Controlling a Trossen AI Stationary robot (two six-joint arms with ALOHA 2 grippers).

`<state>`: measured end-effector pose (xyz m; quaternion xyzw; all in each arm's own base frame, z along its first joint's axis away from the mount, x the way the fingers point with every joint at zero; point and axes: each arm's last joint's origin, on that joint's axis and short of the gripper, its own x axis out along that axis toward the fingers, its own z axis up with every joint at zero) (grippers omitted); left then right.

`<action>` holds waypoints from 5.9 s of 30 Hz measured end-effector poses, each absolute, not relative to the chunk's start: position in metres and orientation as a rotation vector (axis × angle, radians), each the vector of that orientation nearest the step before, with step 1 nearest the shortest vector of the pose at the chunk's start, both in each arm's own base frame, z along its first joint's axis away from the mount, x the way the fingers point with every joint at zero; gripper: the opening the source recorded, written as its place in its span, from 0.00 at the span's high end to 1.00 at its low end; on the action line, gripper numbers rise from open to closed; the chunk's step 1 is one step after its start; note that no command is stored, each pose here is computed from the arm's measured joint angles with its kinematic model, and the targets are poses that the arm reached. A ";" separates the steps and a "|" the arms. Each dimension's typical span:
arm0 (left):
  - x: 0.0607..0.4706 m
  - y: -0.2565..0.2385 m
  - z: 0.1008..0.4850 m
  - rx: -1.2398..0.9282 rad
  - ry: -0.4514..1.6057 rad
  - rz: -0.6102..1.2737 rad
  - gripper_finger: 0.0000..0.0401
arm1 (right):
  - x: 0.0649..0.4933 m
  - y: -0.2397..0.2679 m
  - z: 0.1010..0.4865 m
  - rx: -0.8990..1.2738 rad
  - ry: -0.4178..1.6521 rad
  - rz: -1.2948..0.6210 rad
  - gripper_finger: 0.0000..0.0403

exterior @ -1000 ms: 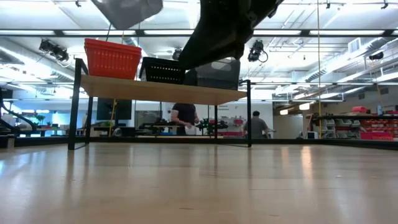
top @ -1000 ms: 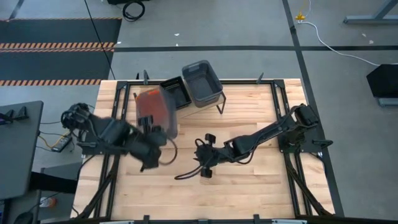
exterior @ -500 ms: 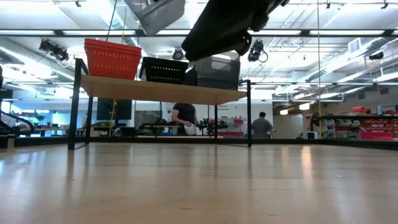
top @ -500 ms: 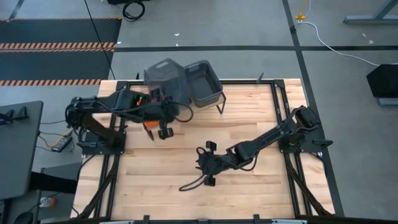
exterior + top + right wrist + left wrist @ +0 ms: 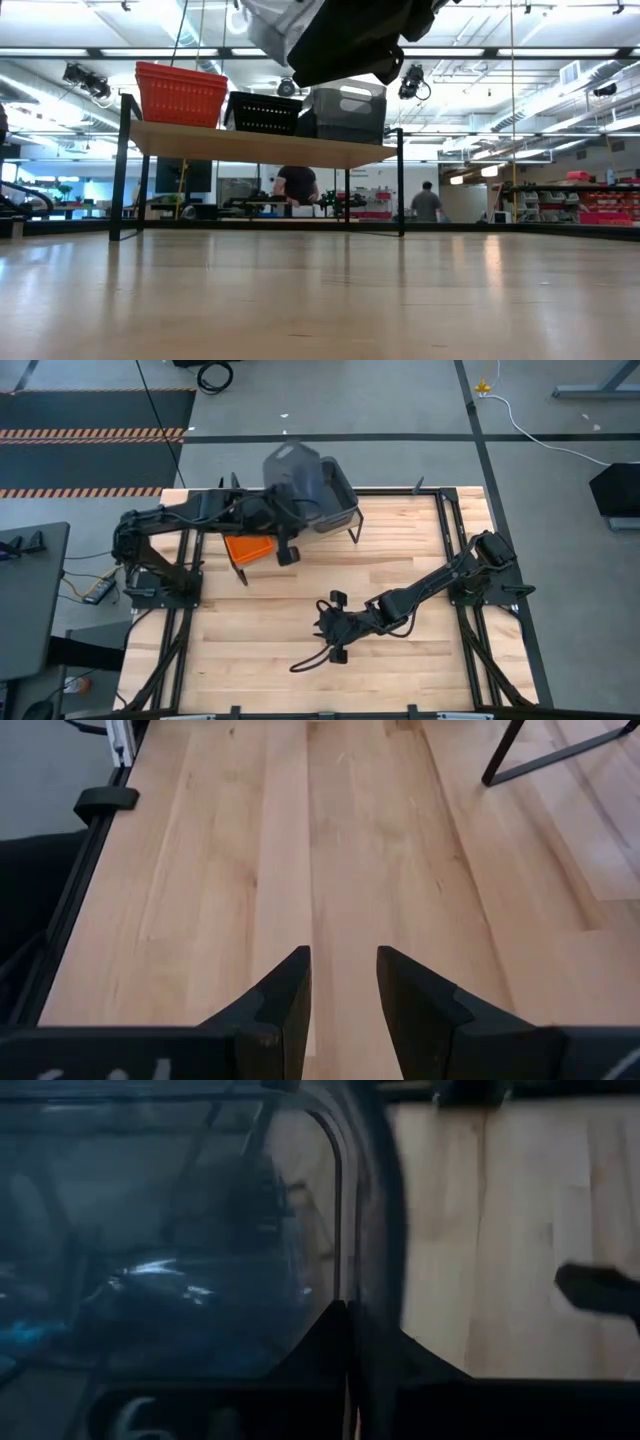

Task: Stack baskets on shelf by color
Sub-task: Stack the gray bin on top of the gray bin on the shelf

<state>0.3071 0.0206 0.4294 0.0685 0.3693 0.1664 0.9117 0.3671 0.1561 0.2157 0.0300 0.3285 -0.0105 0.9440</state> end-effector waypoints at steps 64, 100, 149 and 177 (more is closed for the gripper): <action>0.373 0.097 0.390 0.192 0.683 0.371 0.71 | 0.377 0.140 0.218 0.013 0.633 -0.024 0.69; 0.222 0.026 0.488 0.154 0.527 0.287 0.65 | 0.375 0.092 0.281 -0.058 0.492 -0.109 0.69; 0.184 -0.057 0.302 -0.036 0.192 0.101 0.71 | 0.368 0.022 0.371 -0.411 0.185 -0.348 0.69; 0.170 -0.085 0.305 0.003 0.138 0.190 0.71 | 0.327 -0.013 0.415 -0.646 0.757 -0.204 0.69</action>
